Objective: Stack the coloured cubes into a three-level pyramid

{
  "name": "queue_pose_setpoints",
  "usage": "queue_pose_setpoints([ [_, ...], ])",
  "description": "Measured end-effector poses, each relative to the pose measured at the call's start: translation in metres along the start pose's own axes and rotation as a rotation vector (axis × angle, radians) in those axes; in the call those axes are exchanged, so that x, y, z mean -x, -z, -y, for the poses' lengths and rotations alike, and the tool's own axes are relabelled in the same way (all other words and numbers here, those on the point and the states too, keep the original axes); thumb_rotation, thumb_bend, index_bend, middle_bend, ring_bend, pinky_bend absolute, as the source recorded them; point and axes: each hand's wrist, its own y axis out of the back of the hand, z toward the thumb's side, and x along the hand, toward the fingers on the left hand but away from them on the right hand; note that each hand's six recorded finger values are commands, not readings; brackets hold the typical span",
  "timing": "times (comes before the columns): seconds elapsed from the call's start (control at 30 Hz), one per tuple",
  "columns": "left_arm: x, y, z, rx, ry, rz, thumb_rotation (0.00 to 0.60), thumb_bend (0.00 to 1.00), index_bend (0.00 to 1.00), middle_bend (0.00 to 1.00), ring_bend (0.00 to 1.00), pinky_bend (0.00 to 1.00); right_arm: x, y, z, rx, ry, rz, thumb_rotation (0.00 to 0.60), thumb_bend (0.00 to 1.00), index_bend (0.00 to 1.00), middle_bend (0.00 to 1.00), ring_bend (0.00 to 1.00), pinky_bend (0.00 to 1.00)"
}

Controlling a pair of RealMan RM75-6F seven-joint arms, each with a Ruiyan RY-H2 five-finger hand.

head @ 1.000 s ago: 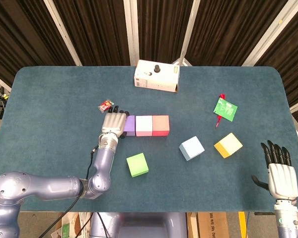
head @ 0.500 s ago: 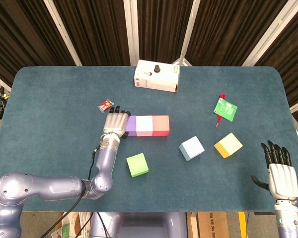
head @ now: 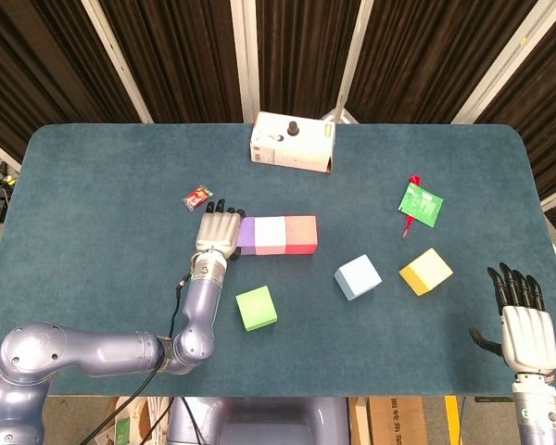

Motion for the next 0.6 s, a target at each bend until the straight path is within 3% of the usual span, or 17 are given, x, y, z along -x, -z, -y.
queue_pose_setpoints([
  [0.6,-0.0001,0.0015,0.0009,-0.009,-0.006,-0.013,0.6,0.43,0.24,0.16,0.0,0.0,-0.0002,0.0004,0.0007,-0.003,-0.005,0.007,0.6,0.18,0.07,0.04,0.0,0.0],
])
